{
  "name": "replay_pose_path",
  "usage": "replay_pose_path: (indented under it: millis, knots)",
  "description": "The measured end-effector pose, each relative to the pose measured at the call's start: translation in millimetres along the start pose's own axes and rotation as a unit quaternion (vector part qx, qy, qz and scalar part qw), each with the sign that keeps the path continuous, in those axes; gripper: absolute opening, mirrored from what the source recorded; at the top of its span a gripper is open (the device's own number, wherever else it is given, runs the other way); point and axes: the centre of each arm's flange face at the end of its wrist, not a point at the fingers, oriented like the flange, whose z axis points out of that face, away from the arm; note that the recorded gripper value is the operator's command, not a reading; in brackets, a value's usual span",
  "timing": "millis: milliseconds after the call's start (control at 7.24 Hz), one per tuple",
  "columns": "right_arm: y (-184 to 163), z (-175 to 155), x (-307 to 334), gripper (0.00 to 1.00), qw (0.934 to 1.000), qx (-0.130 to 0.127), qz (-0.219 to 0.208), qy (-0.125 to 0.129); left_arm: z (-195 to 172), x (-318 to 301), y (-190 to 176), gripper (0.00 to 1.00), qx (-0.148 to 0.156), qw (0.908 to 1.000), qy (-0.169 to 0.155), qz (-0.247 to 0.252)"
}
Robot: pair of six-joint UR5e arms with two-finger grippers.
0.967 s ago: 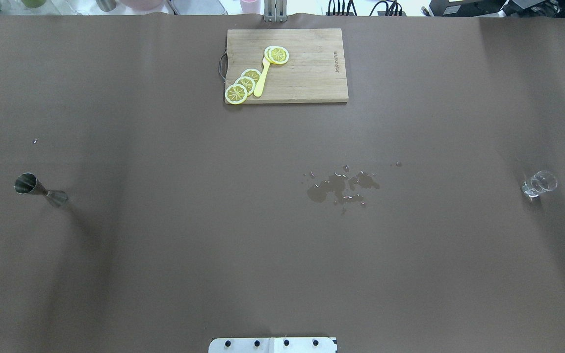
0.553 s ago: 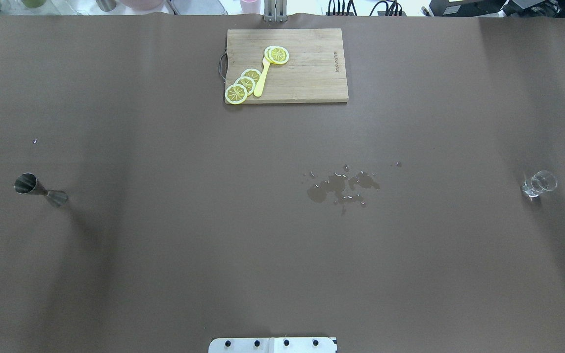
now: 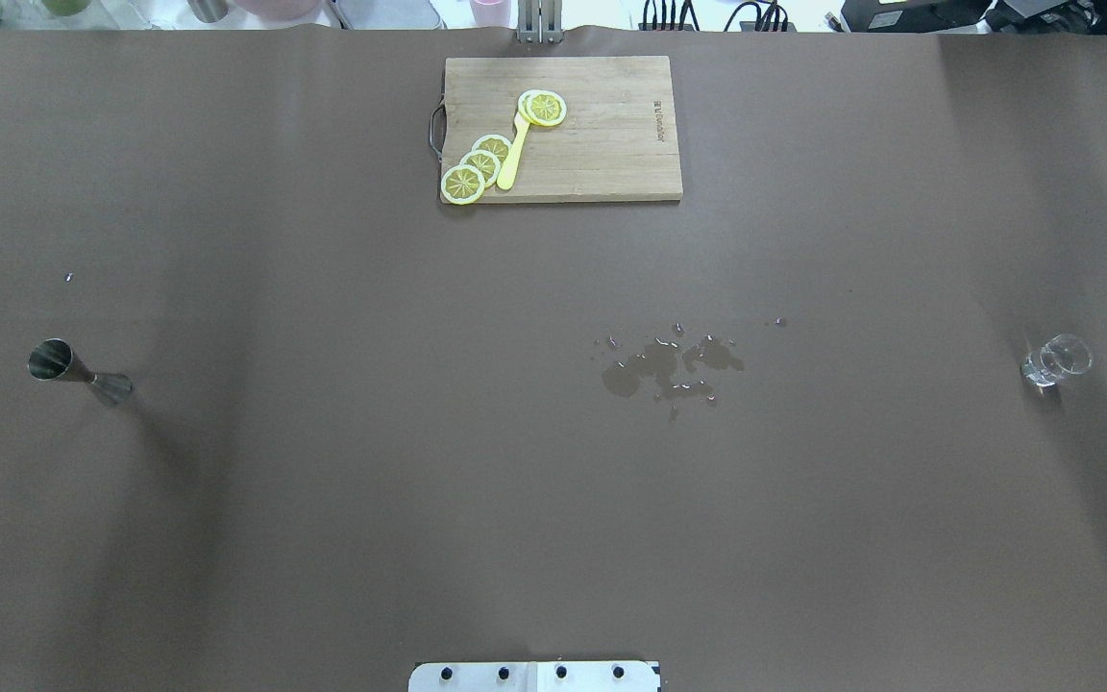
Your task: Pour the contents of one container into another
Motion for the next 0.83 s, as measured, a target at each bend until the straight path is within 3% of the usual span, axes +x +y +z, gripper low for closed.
replay_pose_path:
  millis: [829]
  knots:
    - [0.0,-0.1,-0.5,1.00,1.0000,0.000,0.000,-0.001,-2.9,3.2,-3.5,0.99,0.004,1.0000,0.000,0.005]
